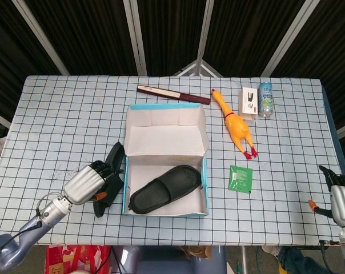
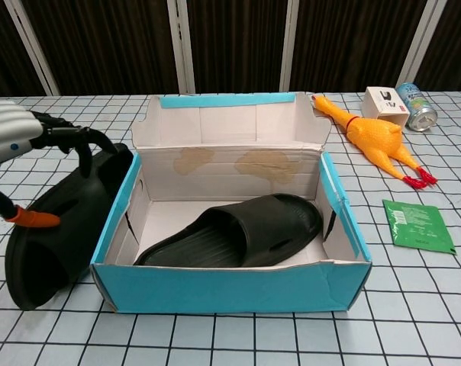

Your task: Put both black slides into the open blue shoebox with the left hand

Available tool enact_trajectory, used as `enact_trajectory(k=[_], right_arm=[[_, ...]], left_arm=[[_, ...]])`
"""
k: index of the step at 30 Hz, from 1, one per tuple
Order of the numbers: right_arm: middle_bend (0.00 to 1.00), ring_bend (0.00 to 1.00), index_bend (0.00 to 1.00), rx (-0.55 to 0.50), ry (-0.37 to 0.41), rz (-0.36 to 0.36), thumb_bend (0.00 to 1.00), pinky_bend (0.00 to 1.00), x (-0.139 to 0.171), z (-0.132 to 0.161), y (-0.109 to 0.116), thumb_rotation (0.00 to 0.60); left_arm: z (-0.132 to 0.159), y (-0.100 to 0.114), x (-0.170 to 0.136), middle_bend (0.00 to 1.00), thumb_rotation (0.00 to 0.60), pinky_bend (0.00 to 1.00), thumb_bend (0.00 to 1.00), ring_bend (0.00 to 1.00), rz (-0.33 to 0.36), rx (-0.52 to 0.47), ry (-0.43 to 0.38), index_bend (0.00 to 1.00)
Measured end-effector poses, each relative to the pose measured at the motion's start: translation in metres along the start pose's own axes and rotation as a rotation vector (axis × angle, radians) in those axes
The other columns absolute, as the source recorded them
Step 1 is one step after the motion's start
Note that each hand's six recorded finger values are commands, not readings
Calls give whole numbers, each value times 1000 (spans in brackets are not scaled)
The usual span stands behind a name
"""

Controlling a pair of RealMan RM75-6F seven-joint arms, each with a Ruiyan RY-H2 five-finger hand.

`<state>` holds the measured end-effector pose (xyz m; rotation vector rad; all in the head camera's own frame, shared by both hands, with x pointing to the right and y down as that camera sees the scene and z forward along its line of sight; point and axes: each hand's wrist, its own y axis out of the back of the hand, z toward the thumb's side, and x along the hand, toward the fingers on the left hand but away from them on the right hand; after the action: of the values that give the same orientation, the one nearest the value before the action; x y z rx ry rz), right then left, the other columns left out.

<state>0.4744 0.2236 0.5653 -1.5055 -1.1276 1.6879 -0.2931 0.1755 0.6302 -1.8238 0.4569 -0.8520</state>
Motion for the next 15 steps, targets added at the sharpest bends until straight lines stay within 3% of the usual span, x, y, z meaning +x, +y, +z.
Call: enact_trajectory(k=[8,15], right_arm=[[191,243,132,-5,-4,-6,226,148,2,-2,2,600],[191,243,132,7,-7,6,226,148,3,0,-2,600]], left_arm=[[-47,-15,-46,399,600,331,147,295,-41,20,155,198],[-74,-11,-66,345,599,318,147,261,-10,17,246,162]])
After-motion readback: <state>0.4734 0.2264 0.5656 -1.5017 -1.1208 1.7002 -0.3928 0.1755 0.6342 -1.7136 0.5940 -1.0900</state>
